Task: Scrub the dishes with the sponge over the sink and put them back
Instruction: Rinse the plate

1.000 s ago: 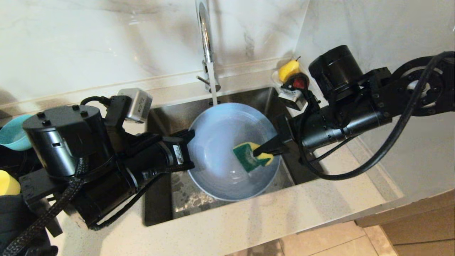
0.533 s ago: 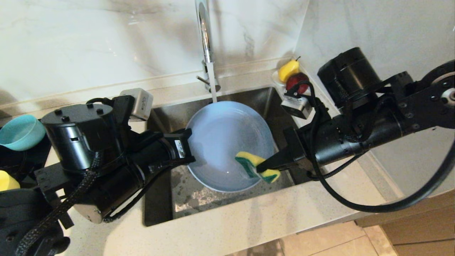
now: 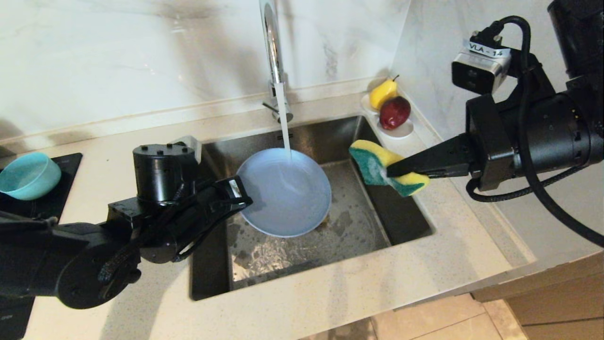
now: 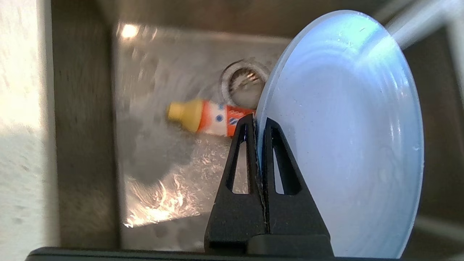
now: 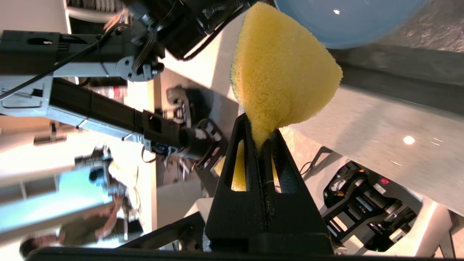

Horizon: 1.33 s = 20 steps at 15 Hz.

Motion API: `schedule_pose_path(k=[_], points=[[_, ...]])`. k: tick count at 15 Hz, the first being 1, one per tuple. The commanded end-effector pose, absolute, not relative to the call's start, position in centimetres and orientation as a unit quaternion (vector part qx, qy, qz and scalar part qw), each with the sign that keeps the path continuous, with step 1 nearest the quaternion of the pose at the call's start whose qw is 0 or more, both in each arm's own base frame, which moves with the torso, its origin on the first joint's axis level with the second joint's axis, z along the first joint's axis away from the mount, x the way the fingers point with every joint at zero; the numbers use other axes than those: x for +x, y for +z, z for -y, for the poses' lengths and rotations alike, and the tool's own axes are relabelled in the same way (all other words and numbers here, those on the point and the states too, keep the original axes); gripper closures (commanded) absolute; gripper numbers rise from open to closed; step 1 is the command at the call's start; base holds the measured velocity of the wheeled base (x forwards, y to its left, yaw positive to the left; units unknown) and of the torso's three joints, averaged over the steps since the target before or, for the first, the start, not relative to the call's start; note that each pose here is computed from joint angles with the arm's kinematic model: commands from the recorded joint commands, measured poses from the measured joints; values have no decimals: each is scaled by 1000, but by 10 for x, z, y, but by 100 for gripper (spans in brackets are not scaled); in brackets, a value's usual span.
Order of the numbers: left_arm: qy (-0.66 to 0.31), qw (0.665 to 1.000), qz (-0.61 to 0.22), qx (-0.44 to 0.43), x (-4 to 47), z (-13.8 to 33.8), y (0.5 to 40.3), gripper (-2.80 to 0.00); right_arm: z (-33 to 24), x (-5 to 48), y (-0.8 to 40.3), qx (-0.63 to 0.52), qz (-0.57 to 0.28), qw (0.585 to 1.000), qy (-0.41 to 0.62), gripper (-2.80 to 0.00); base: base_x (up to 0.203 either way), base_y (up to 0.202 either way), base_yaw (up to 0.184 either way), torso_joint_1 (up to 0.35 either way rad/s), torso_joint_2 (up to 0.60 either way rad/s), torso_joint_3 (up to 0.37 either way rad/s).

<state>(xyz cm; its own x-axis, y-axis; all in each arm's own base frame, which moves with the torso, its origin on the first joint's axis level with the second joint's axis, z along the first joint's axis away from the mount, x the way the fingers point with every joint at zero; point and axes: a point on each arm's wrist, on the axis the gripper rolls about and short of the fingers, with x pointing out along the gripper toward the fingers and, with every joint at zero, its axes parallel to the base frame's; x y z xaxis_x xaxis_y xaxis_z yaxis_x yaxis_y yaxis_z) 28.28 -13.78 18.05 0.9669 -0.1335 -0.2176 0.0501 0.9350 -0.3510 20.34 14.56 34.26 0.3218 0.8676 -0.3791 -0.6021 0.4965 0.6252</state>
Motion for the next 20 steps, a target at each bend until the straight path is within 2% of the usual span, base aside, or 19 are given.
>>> schedule_pose_path(k=[1, 5, 8, 15, 20], points=[[-20, 967, -144, -208, 307, 137, 164, 0, -131, 195, 344, 196, -345, 797, 455, 0, 0, 0, 0, 0, 0, 0], [-45, 946, -165, -274, 329, 145, 158, 0, -122, 195, 331, 195, -342, 804, 445, 0, 0, 0, 0, 0, 0, 0], [-70, 937, -187, -288, 340, 152, 160, 0, -115, 195, 325, 199, -333, 812, 436, 0, 0, 0, 0, 0, 0, 0], [-124, 900, -212, -360, 343, 142, 169, 0, -111, 189, 325, 200, -334, 811, 438, 0, 0, 0, 0, 0, 0, 0], [-113, 917, -140, -356, 346, 124, 190, 0, -111, 187, 322, 199, -338, 809, 438, 0, 0, 0, 0, 0, 0, 0]])
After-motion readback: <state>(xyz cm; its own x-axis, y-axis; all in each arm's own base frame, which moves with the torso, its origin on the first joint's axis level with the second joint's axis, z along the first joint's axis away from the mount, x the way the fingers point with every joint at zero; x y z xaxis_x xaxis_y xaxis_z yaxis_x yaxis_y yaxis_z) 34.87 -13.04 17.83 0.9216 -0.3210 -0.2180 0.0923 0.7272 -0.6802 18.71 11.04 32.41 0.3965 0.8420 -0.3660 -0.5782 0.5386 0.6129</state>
